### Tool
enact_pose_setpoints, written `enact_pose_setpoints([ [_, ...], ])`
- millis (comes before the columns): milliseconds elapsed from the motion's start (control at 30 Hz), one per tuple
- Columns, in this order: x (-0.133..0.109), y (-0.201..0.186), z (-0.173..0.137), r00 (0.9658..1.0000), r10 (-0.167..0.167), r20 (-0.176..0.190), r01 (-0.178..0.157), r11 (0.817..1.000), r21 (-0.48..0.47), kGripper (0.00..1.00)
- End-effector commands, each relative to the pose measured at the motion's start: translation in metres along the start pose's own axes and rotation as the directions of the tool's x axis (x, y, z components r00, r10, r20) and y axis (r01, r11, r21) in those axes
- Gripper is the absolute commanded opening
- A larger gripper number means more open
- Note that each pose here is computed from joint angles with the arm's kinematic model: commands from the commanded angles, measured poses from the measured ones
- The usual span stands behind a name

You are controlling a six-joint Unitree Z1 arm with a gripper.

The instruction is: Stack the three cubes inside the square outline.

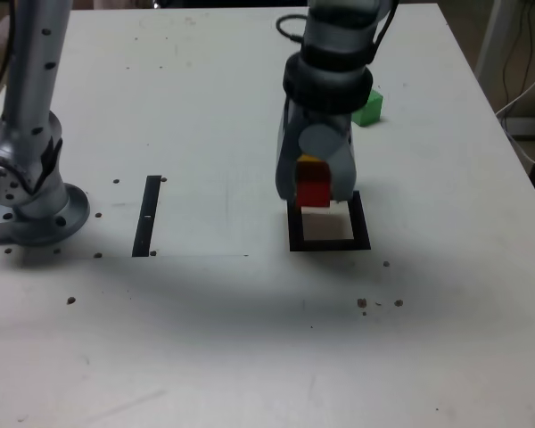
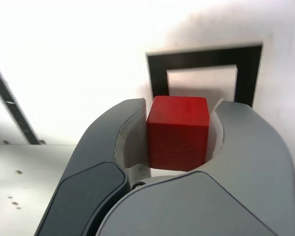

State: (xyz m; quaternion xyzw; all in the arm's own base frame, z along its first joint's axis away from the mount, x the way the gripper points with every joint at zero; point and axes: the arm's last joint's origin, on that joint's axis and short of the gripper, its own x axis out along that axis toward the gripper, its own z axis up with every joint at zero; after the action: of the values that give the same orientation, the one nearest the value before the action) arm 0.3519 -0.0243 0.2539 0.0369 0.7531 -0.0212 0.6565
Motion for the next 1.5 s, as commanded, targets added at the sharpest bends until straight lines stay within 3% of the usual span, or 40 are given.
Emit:
enact_pose_setpoints([
  [0, 0.002, -0.005, 0.0, 0.9999, -0.003, 0.014, 0.003, 1.0, 0.0, 0.31],
  [600, 0.027, -0.012, 0.014, 1.0, 0.003, 0.004, -0.002, 1.0, -0.016, 0.32],
  [667, 0.028, -0.011, 0.016, 0.9999, 0.007, 0.008, -0.007, 1.0, -0.015, 0.38],
  [833, 0.032, -0.009, 0.019, 0.9998, 0.011, 0.016, -0.011, 1.0, -0.011, 0.85],
  [900, 0.033, -0.008, 0.019, 0.9998, 0.011, 0.015, -0.011, 1.0, -0.011, 0.97],
  [1233, 0.031, -0.005, 0.013, 0.9998, 0.016, 0.012, -0.016, 1.0, -0.018, 0.99],
  [1467, 0.011, 0.011, -0.011, 0.9977, 0.067, 0.014, -0.066, 0.996, -0.064, 0.99],
])
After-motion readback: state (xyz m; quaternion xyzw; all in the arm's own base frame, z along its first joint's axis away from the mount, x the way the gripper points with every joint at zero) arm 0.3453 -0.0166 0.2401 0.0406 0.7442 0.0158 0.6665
